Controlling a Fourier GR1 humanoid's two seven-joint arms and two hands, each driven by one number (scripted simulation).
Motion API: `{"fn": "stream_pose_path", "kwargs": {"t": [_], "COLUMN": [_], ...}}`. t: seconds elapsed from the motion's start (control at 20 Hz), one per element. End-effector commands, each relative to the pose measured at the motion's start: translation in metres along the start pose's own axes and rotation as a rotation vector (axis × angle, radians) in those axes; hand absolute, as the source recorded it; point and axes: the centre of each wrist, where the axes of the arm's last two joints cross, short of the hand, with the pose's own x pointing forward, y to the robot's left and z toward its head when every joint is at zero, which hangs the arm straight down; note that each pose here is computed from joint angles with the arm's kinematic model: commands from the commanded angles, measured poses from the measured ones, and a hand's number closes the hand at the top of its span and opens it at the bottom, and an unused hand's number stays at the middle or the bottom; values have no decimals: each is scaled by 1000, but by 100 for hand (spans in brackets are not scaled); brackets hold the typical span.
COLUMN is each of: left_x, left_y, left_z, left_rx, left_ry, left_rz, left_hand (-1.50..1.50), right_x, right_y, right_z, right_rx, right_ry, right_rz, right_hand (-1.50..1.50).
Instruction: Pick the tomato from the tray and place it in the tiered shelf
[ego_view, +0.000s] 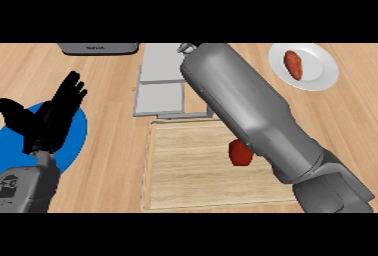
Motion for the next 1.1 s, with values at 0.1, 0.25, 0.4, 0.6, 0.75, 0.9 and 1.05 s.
{"fn": "stream_pose_path", "kwargs": {"t": [0.1,0.25,0.4,0.6,0.75,0.9,1.05], "left_x": [-2,-1,-6,-3,-14,-8,-5], "left_y": [10,-1,-6,3,14,13,7], "left_z": [10,5,6,9,15,14,10], "left_rx": [16,8,11,21,58,67,59], "left_ry": [-6,-4,7,11,27,28,14], "left_rz": [2,6,9,-10,-8,4,-11], "left_hand": [0,0,0,0,0,0,0], "right_x": [-3,-9,-5,-18,-37,-56,-61], "right_y": [-9,-18,-43,-58,-74,-93,-119], "right_z": [1,3,0,9,19,34,59], "right_rx": [-116,-85,29,72,81,96,147], "right_ry": [192,225,300,334,306,285,230], "right_rz": [-109,-105,-227,-264,-272,-328,-383], "right_hand": [-150,-150,-150,-150,-150,-150,-150]}}
